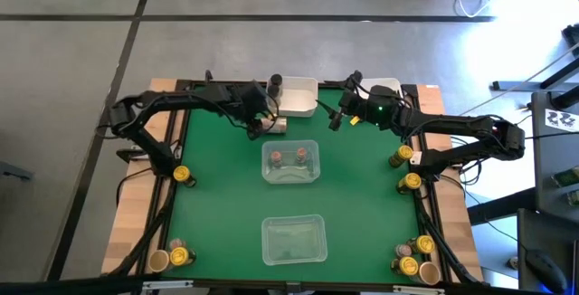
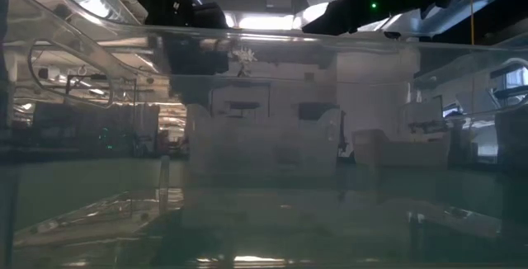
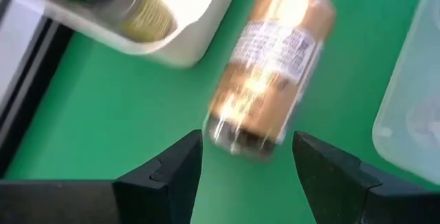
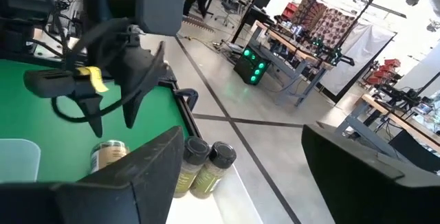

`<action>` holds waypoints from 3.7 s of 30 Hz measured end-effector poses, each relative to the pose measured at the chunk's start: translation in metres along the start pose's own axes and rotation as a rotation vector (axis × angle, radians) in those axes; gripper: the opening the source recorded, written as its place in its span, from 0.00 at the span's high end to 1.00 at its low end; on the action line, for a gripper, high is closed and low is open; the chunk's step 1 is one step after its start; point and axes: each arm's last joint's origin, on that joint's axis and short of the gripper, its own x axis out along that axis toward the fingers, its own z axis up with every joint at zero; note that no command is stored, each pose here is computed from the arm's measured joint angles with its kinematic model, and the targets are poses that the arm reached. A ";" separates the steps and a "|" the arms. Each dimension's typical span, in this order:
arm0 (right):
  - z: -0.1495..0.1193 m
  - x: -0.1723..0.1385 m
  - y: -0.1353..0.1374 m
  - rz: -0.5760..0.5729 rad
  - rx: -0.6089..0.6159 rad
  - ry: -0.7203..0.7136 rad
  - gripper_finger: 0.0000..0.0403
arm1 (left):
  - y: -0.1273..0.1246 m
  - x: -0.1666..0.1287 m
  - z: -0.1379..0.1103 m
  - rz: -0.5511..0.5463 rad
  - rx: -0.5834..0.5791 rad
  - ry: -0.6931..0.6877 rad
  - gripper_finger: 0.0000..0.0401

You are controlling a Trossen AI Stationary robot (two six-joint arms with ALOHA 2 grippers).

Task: Sort spices by type
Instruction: Put the top left brown seasoning bottle into the top right white bin

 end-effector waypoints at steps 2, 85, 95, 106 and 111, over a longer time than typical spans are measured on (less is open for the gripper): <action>0.000 0.000 0.000 0.000 -0.001 0.000 0.26 | -0.002 0.002 0.001 -0.002 0.043 -0.019 0.48; 0.001 0.022 0.015 0.274 0.074 -0.286 0.26 | -0.017 -0.007 -0.019 -0.168 0.235 -0.789 0.34; 0.004 0.023 0.017 0.314 0.354 -0.282 0.26 | -0.023 -0.040 -0.001 -0.301 0.423 -1.167 0.34; 0.013 0.024 0.041 0.366 0.431 -0.276 0.15 | -0.025 -0.033 -0.005 -0.368 0.333 -1.060 0.35; 0.020 0.029 0.060 0.268 0.398 -0.245 0.03 | -0.028 -0.033 -0.006 -0.386 0.322 -1.050 0.35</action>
